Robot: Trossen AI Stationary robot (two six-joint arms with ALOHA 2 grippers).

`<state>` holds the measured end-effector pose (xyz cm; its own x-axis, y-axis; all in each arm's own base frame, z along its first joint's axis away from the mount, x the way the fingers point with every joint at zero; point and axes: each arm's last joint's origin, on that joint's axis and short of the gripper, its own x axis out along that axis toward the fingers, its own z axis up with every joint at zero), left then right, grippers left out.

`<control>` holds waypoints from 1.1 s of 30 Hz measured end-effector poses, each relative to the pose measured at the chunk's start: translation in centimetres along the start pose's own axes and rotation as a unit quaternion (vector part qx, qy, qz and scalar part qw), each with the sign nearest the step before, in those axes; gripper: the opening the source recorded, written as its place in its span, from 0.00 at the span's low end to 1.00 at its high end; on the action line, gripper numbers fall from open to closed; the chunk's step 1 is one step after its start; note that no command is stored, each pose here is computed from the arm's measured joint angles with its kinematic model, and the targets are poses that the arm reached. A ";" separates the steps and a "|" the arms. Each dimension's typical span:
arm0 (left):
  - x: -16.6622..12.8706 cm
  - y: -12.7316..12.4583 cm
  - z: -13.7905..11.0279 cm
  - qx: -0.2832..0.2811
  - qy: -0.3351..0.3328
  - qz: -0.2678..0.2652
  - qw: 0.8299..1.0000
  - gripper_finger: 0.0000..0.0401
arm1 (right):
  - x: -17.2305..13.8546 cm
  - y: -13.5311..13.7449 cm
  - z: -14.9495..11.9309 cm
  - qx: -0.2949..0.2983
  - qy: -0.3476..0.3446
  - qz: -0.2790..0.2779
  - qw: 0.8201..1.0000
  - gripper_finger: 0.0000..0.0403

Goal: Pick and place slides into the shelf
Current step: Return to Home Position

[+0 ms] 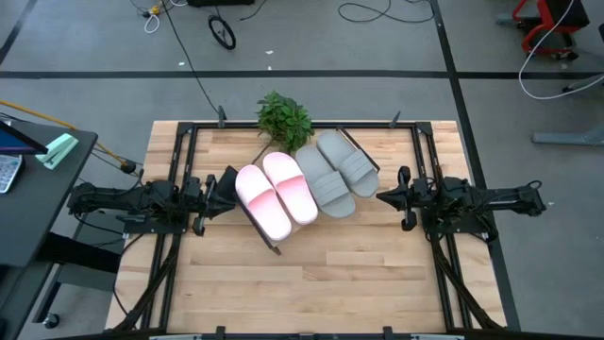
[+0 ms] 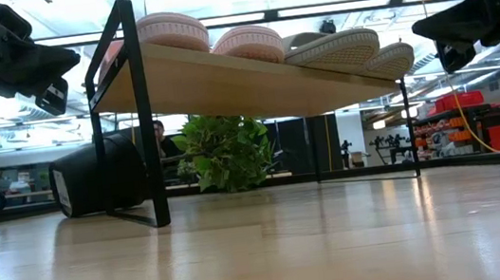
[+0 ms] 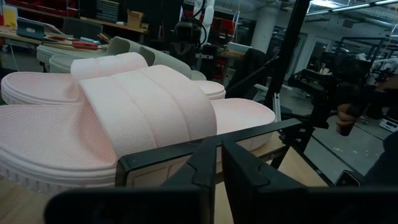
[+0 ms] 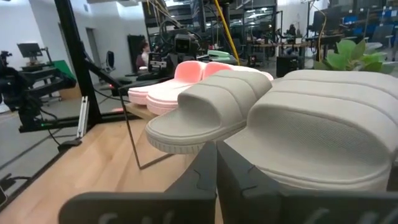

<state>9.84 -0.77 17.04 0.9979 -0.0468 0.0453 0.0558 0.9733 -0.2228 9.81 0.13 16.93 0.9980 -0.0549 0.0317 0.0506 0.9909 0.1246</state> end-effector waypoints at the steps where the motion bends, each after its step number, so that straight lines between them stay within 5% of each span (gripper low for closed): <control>1: 0.0 0.0 0.0 0.000 0.000 0.000 1.000 0.07 | 0.0 0.0 0.0 0.000 0.000 0.000 1.000 0.01; 33: 0.0 0.0 0.0 0.000 0.000 0.000 1.000 0.07 | -0.1 0.0 0.5 0.018 -0.005 0.000 1.000 0.03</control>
<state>9.84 -0.77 17.04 0.9978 -0.0472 0.0455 0.0562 0.9732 -0.2228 9.72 0.12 17.41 0.9976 -0.0561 0.0412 0.0489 0.9860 0.1594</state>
